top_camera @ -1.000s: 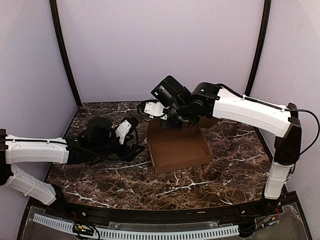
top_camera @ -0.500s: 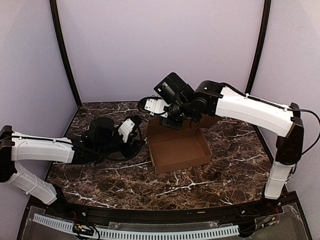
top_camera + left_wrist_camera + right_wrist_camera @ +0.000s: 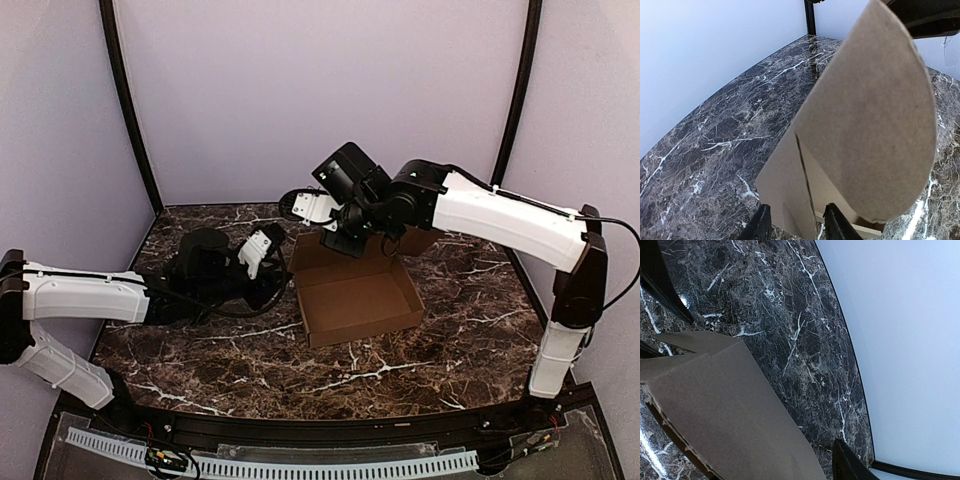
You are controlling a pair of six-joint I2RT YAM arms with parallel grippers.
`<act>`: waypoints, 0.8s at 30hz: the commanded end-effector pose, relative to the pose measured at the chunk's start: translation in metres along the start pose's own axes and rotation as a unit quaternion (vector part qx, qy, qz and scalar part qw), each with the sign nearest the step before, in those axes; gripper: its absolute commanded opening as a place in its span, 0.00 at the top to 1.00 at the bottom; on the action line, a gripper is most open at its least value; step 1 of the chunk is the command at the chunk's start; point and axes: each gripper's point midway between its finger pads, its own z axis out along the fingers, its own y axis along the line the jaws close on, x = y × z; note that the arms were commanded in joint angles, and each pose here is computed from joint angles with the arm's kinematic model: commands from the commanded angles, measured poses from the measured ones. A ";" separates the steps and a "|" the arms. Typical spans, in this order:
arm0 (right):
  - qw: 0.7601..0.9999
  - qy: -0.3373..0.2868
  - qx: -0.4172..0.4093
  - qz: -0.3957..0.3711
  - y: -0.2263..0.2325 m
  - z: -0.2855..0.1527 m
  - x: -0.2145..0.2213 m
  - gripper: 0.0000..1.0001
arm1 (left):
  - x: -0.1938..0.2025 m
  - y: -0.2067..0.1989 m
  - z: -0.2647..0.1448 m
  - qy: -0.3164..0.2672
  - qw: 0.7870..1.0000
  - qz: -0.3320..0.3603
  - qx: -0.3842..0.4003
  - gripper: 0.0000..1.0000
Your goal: Fold the paper box
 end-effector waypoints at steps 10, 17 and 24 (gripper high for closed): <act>0.999 -0.013 0.004 0.033 -0.009 -0.004 -0.002 0.51 | -0.024 0.000 -0.001 -0.028 1.000 0.002 0.001 0.79; 0.999 -0.015 0.012 0.043 -0.016 -0.004 -0.005 0.50 | -0.028 0.001 -0.003 -0.031 0.999 0.004 -0.001 0.92; 0.998 -0.037 -0.009 0.056 -0.017 -0.015 -0.007 0.36 | -0.032 0.004 -0.006 -0.035 0.999 0.013 -0.010 0.99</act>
